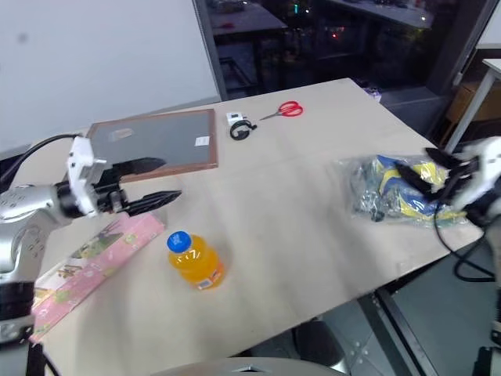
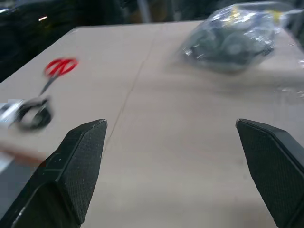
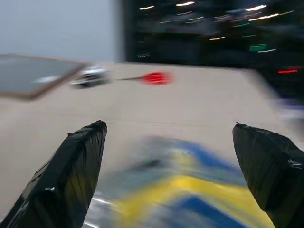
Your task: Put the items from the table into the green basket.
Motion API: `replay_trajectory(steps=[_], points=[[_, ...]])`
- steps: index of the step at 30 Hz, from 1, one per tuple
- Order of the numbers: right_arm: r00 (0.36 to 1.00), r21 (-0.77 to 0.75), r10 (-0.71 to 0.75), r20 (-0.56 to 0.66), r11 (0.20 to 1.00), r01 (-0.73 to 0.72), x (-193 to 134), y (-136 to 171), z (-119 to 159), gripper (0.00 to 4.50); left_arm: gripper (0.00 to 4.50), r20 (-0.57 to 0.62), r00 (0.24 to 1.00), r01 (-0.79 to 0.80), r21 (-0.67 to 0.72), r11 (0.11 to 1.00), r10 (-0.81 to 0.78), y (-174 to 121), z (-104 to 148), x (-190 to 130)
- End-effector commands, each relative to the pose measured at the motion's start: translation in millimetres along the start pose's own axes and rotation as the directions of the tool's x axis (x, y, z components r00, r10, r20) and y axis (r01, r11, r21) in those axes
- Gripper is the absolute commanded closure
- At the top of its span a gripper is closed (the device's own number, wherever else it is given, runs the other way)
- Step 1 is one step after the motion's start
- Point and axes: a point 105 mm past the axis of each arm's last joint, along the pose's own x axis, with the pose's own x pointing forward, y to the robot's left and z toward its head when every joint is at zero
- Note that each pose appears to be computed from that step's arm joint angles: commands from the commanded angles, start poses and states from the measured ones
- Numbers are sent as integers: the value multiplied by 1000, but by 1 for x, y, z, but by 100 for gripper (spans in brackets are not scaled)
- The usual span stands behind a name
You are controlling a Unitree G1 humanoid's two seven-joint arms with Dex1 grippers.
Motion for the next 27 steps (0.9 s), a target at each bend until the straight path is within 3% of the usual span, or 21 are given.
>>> replay_trajectory(steps=[1, 4, 7, 13, 18, 23, 27], points=[[991, -51, 116, 59, 992, -113, 16, 20, 18, 2, 0, 20, 998, -61, 44, 997, 60, -2, 15, -15], [939, -2, 314, 140, 949, -317, 26, 53, 28, 2, 0, -45, 989, -137, 55, 989, 139, -11, 1, -33], [907, 0, 392, 154, 918, -397, 30, 64, 32, 2, 0, -93, 979, -176, 55, 983, 181, -14, -8, -47], [821, -48, 556, 130, 831, -555, 34, 84, 37, 2, 0, -387, 883, -233, 125, 964, 263, -4, -58, -83], [678, -95, 728, 101, 685, -722, 19, 106, 44, 2, 0, -393, 865, -280, 138, 950, 312, 11, -63, -89], [636, -74, 768, 80, 641, -764, 14, 109, 49, 2, 0, -463, 838, -258, 127, 958, 287, 12, -80, -91], [653, -89, 755, 65, 656, -750, 14, 106, 49, 2, 0, -492, 819, -273, 117, 955, 295, 16, -90, -92]])
